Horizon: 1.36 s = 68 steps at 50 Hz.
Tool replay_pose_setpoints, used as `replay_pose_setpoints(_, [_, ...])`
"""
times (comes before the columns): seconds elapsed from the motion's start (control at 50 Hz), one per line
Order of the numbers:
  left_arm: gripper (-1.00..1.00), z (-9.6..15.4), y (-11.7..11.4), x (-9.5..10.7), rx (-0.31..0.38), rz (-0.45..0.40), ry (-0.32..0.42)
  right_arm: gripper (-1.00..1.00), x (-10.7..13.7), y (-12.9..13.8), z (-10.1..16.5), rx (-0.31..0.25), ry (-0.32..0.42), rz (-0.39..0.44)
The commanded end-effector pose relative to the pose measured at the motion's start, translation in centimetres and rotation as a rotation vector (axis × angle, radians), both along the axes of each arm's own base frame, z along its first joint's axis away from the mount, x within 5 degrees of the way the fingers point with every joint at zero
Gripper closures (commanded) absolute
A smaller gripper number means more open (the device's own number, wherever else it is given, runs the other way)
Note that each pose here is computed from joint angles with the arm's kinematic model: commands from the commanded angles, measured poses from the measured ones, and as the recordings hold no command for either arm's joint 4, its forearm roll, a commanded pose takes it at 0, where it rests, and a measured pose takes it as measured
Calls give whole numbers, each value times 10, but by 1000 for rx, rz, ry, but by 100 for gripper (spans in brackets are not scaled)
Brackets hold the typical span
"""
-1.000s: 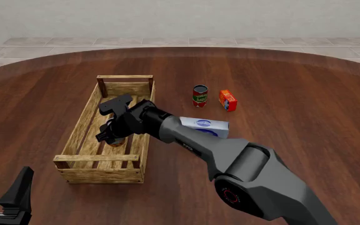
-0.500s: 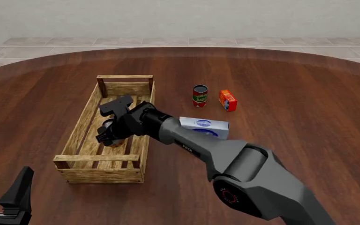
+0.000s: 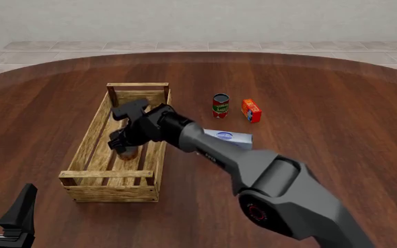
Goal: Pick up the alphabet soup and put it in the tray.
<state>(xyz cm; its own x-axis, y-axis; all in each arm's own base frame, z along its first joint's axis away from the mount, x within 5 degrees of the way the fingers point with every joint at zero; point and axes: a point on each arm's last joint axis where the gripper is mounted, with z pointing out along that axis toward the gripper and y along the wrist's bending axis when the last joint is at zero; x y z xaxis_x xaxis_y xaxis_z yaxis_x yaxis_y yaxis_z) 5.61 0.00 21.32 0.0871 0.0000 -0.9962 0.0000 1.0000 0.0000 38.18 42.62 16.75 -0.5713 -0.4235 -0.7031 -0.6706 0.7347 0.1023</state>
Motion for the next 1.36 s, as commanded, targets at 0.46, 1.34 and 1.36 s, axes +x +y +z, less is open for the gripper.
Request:
replay_pose_setpoints(0.46, [-100, 0, 0, 0, 0, 0, 0, -100, -16, -11, 73, 76, -87, 19])
replay_pose_setpoints(1.34, [-100, 0, 0, 0, 0, 0, 0, -100, -115, -196, 219, 324, -390, -103])
replay_pose_setpoints(1.36, [-100, 0, 0, 0, 0, 0, 0, -100, -118, -200, 219, 326, -392, -105])
